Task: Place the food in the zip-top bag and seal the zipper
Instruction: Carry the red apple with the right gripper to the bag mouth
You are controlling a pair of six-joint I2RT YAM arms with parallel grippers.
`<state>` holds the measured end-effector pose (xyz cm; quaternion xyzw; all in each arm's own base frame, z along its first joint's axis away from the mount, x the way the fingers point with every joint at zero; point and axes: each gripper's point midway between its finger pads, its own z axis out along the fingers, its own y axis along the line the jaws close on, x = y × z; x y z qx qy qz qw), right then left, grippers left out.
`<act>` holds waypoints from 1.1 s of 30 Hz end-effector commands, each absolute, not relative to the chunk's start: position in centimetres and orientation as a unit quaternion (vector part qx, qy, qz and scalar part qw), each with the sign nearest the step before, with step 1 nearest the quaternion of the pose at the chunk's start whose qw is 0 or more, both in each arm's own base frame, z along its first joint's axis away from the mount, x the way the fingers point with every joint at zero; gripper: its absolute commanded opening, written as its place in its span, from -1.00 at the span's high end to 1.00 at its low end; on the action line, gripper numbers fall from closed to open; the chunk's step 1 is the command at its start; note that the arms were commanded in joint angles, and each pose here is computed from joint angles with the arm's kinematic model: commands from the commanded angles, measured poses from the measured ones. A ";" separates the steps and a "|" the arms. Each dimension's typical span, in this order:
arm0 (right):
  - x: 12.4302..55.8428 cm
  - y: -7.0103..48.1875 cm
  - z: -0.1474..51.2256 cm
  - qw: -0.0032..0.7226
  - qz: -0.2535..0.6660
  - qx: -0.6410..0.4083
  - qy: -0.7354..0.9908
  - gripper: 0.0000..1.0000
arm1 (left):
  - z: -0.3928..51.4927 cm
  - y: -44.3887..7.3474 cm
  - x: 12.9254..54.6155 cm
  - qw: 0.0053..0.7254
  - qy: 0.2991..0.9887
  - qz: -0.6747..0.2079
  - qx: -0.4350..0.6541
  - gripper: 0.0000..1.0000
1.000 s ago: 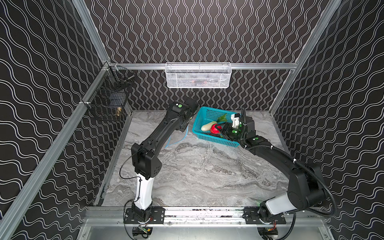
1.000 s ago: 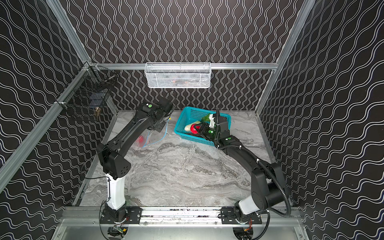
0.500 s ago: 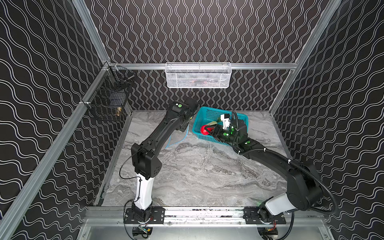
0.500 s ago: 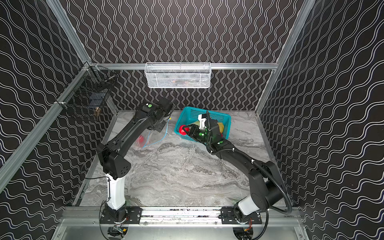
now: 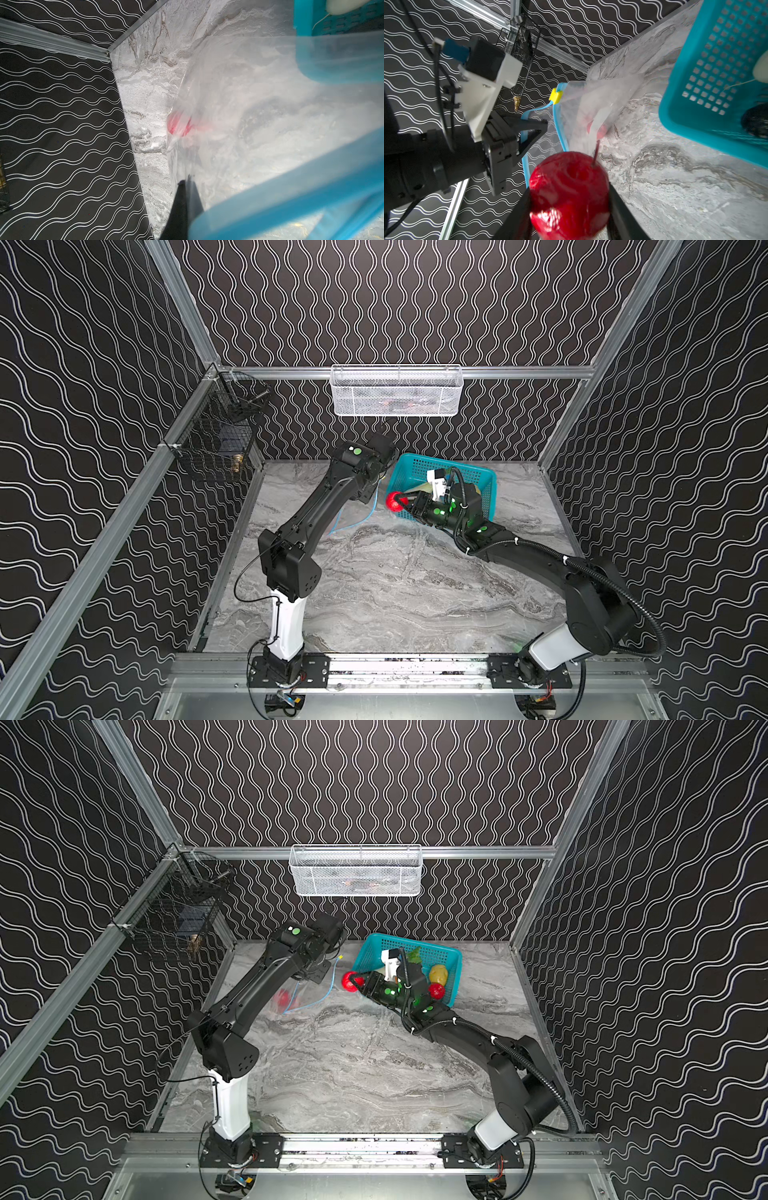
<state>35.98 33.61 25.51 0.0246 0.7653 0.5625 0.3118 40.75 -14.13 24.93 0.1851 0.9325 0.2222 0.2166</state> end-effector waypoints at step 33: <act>35.5 41.5 26.6 0.303 0.623 -0.008 0.722 0.33 | 25.7 -13.9 40.4 0.226 0.932 0.221 0.180 1.00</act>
